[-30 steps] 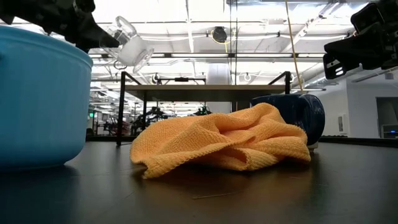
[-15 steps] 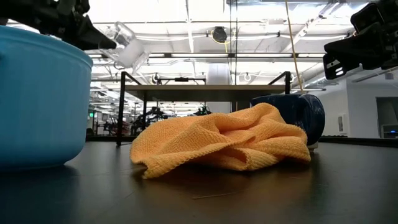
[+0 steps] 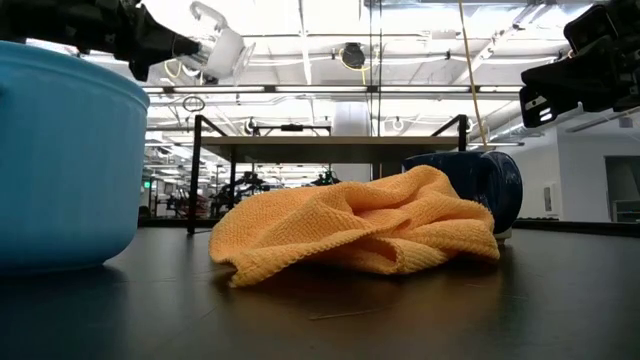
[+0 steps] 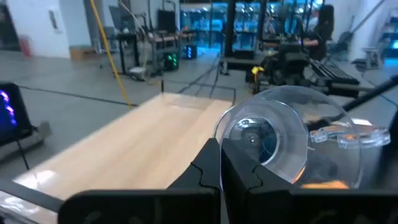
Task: Stack small to large cups/mugs on shelf
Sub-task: Put the transparent mug on the shelf
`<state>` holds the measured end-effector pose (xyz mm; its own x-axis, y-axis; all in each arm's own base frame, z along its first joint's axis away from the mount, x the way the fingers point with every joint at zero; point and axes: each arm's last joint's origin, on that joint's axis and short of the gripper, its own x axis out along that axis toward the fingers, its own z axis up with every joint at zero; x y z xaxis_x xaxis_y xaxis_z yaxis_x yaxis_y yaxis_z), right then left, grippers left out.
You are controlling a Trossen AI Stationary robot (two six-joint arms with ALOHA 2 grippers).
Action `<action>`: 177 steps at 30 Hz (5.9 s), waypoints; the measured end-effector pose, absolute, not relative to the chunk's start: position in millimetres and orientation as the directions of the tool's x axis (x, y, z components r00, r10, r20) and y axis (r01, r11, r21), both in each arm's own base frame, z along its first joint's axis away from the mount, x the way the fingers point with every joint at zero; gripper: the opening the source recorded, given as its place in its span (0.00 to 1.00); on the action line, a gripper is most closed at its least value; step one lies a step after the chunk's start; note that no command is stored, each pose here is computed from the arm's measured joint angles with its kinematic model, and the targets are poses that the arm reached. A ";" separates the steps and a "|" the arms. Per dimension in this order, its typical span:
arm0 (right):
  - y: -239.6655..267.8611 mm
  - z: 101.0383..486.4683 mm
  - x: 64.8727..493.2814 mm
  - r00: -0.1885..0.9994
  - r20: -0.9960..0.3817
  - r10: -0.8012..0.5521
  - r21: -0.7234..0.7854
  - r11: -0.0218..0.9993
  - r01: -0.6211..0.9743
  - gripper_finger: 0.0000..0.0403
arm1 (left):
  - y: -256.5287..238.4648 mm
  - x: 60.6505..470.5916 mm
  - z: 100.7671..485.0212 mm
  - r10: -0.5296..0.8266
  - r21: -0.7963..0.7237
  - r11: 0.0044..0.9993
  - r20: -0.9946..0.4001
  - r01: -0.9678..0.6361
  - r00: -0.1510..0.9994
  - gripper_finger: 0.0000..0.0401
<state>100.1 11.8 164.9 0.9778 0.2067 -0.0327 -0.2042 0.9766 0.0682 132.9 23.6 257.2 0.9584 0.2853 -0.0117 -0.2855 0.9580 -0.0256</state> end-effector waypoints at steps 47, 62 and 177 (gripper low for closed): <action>11.8 165.8 100.1 0.978 -0.024 0.207 0.067 0.976 -0.205 0.00 | 120.9 160.6 391.8 0.394 -0.010 0.915 -0.191 -0.403 0.899 0.00; 11.8 165.8 100.1 0.978 -0.023 0.207 0.066 0.977 -0.205 0.00 | 153.8 151.7 397.0 0.445 -0.045 0.884 -0.226 -0.465 0.867 0.00; 11.7 166.0 100.1 0.978 -0.021 0.206 0.066 0.977 -0.204 0.00 | 174.1 255.1 375.3 0.058 0.148 0.982 -0.820 0.113 0.570 0.00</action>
<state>100.1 11.7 166.0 0.9783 0.2061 -0.0213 -0.2043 0.9767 0.0662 255.1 174.1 375.3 0.5698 0.0580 -0.8197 0.1131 0.9825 0.1482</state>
